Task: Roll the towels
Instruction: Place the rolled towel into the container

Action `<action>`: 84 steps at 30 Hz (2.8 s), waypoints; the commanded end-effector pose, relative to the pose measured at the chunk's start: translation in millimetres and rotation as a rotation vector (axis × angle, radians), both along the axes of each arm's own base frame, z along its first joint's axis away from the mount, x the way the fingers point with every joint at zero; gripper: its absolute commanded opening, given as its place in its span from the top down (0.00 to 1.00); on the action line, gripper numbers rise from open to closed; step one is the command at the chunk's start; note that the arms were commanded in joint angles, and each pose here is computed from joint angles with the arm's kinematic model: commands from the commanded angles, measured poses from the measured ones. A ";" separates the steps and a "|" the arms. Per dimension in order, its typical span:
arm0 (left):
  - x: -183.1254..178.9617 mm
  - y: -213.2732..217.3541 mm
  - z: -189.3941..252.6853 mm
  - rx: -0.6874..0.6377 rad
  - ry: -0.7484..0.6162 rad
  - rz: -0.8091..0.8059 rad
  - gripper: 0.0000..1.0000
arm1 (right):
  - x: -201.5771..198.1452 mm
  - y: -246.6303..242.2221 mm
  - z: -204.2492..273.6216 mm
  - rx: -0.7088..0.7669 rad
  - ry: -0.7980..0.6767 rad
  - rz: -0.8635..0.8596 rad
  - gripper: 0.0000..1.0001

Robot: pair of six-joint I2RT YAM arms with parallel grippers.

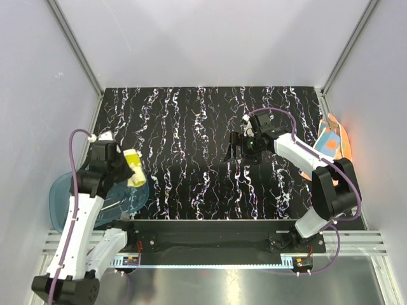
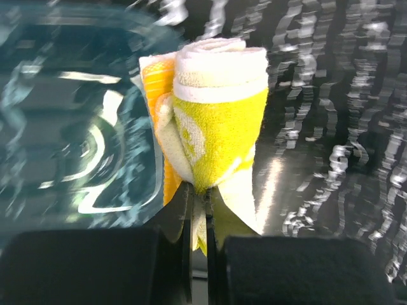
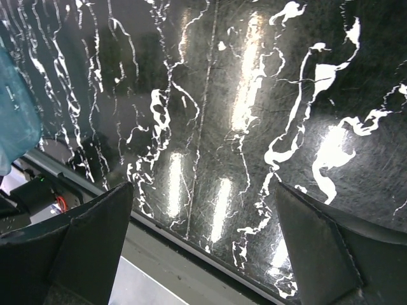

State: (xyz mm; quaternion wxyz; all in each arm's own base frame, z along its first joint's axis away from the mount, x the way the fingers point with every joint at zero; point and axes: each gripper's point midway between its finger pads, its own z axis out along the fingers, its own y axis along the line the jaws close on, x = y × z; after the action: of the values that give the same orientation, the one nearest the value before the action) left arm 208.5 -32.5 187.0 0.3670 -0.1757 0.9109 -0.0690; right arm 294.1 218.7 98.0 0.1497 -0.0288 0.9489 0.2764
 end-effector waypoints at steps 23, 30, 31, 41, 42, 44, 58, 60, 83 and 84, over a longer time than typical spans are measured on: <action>47.0 -48.2 -92.4 -0.435 0.285 -0.127 1.00 | -12.4 5.1 18.0 0.052 -0.040 0.063 0.00; 81.8 -113.9 -72.0 -0.478 0.125 -0.330 1.00 | -8.3 0.8 18.8 0.018 -0.068 0.069 0.00; 85.3 -113.1 -75.4 -0.468 0.115 -0.326 1.00 | -8.0 -0.2 18.9 0.016 -0.069 0.066 0.00; 92.2 -126.0 -125.8 -0.479 0.138 -0.370 1.00 | -9.6 9.3 22.6 0.075 -0.069 0.091 0.00; 88.6 -129.0 -134.6 -0.494 0.164 -0.379 1.00 | -10.1 9.7 21.1 0.077 -0.065 0.091 0.00; 83.1 -136.6 -143.2 -0.503 0.179 -0.407 1.00 | -11.5 11.6 20.4 0.086 -0.056 0.093 0.00; 73.4 -129.3 -171.9 -0.385 0.253 -0.388 0.54 | -28.1 73.1 17.4 0.176 -0.006 0.200 0.00; 75.8 -126.0 -167.4 -0.363 0.251 -0.373 0.49 | -27.7 73.8 15.8 0.174 -0.002 0.199 0.00; 83.0 -113.4 -51.9 -0.292 0.117 -0.359 0.25 | -17.1 110.2 7.6 0.205 0.025 0.223 0.06; 81.6 -112.2 -45.9 -0.285 0.107 -0.364 0.25 | -17.7 115.7 7.2 0.209 0.026 0.232 0.08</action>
State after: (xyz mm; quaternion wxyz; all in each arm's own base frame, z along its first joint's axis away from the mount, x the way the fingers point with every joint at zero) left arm 286.4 -149.7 103.8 0.2326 -0.0807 0.9346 -0.2569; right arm 266.2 308.2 87.3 0.0884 -0.1024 0.9234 0.3593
